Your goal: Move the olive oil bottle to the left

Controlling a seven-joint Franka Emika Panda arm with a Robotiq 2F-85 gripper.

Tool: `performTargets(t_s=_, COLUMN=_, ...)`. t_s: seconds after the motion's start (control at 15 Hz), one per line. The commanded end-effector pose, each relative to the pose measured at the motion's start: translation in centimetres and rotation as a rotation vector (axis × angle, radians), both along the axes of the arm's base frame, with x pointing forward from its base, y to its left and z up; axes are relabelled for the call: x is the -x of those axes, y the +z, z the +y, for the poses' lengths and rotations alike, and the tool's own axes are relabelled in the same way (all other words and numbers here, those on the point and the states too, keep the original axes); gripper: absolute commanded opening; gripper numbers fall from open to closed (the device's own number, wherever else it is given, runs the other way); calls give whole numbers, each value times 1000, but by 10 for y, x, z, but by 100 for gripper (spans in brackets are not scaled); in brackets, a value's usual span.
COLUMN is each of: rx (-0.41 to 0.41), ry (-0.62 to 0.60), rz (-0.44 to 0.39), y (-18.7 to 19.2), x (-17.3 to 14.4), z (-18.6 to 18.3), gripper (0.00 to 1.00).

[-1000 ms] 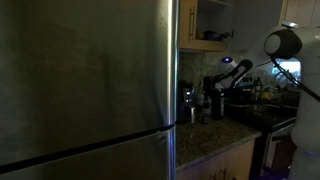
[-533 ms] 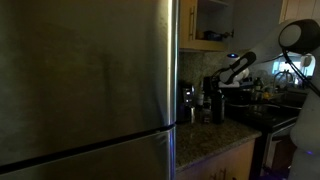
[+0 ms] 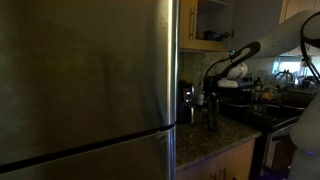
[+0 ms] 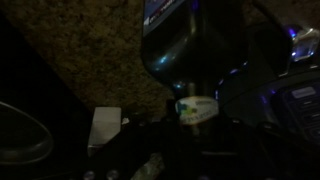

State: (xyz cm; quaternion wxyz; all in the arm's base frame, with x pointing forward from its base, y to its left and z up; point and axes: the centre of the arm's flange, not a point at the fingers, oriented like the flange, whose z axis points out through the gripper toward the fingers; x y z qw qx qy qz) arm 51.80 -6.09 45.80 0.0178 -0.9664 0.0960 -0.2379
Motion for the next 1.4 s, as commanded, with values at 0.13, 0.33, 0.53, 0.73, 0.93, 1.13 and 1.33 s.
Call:
performTargets(t_s=0.13, rx=-188, ry=189, rz=-39, y=21, x=27, z=20, gripper=6)
performTargets(t_s=0.33, rx=-325, ry=290, rz=-33, y=30, x=33, z=40, gripper=6)
performTargets(t_s=0.53, rx=-312, ry=277, rz=-18, y=16, x=28, z=50, gripper=25)
performTargets(t_s=0.73, rx=-298, ry=276, rz=-2, y=7, x=27, z=50, gripper=25)
performTargets(t_s=0.93, rx=-179, ry=421, rz=-17, y=3, x=39, z=127, gripper=6)
performTargets(t_s=1.13, rx=-89, ry=560, rz=-121, y=11, x=58, z=203, gripper=6)
performTargets(t_s=1.33, rx=-74, ry=626, rz=-271, y=24, x=69, z=253, gripper=6)
